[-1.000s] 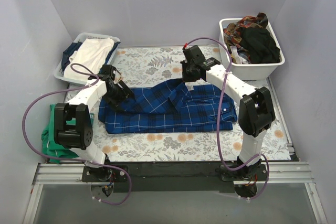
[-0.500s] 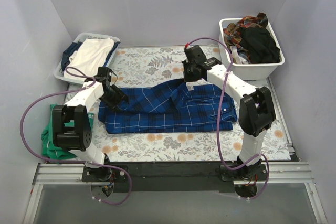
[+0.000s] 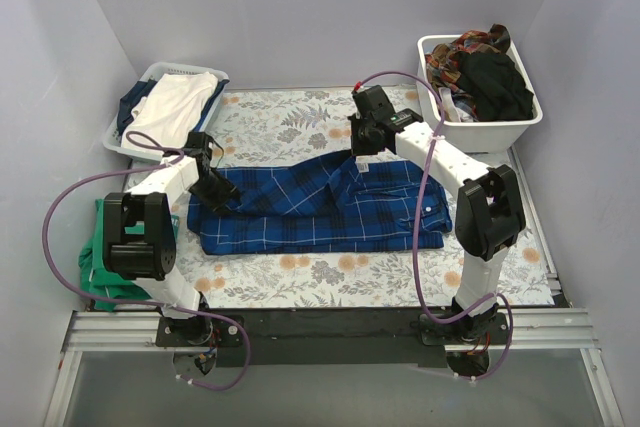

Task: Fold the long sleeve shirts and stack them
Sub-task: Fold the shirt

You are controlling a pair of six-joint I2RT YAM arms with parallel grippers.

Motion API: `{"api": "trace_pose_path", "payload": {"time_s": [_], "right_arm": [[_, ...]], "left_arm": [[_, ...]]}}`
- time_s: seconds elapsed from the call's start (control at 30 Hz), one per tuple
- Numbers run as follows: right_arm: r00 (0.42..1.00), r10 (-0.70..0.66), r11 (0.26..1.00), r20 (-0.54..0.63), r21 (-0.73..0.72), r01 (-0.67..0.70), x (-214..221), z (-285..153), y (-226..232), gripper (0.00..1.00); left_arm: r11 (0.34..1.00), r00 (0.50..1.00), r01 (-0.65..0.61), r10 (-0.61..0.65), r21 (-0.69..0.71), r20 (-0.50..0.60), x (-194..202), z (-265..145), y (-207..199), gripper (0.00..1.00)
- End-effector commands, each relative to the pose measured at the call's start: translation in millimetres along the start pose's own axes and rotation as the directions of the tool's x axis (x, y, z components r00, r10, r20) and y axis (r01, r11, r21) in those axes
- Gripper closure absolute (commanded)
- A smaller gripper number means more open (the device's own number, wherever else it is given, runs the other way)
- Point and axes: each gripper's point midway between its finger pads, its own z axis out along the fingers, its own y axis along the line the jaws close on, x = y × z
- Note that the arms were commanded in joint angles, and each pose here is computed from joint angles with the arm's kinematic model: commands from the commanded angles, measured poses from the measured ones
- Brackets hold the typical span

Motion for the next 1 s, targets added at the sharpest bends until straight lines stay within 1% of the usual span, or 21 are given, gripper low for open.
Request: {"api": "trace_pose_path", "payload": {"time_s": [0.0, 0.07, 0.17, 0.2, 0.27, 0.3, 0.33, 0.43, 0.57, 0.67, 0.83, 0.97], "right_arm": [[0.998, 0.016, 1.0, 0.068, -0.009, -0.016, -22, -15, -1, 0.99], [0.998, 0.019, 1.0, 0.068, -0.005, -0.019, -22, -14, -3, 0.99], [0.998, 0.02, 1.0, 0.064, -0.003, -0.02, -20, -15, -4, 0.99], [0.997, 0.023, 1.0, 0.068, -0.004, -0.023, -21, -16, -5, 0.99], [0.998, 0.024, 1.0, 0.065, 0.001, -0.024, -19, -16, -7, 0.99], [0.997, 0.025, 1.0, 0.067, 0.002, -0.025, -19, -18, -7, 0.99], [0.997, 0.027, 1.0, 0.068, 0.004, -0.028, -20, -18, -9, 0.99], [0.997, 0.033, 0.999, 0.063, 0.01, -0.034, -18, -18, -13, 0.99], [0.996, 0.061, 0.998, 0.063, 0.023, -0.063, -16, -20, -23, 0.99], [0.995, 0.084, 0.996, 0.046, 0.022, -0.085, -12, -18, -31, 0.99], [0.996, 0.086, 0.996, 0.02, 0.015, -0.086, -6, -14, -36, 0.99], [0.997, 0.078, 0.997, -0.027, 0.001, -0.078, -6, -4, -34, 0.99]], "left_arm": [[1.0, 0.999, -0.004, 0.004, -0.005, 0.037, -3, -5, 9, 0.63], [1.0, 0.999, -0.002, 0.002, -0.012, 0.034, -4, -3, 10, 0.64], [1.0, 0.999, 0.007, -0.007, -0.01, 0.035, -5, 1, 8, 0.68], [1.0, 0.999, 0.008, -0.008, -0.006, 0.039, -7, 2, 6, 0.77], [1.0, 0.999, 0.011, -0.011, 0.0, 0.048, -15, 2, -1, 0.87], [1.0, 0.998, 0.013, -0.013, 0.002, 0.056, -19, 0, -5, 0.97], [1.0, 0.998, 0.012, -0.013, 0.008, 0.065, -25, -1, -11, 1.0], [1.0, 0.995, 0.016, -0.018, 0.018, 0.094, -41, -5, -23, 1.0], [0.999, 0.994, 0.024, -0.028, 0.039, 0.104, -54, -8, -34, 1.0], [0.997, 0.993, 0.057, -0.062, 0.049, 0.105, -68, -7, -33, 1.0], [0.997, 0.994, 0.055, -0.059, 0.044, 0.096, -66, -3, -30, 1.0], [0.998, 0.995, 0.052, -0.055, 0.034, 0.083, -62, 3, -25, 1.0]]}}
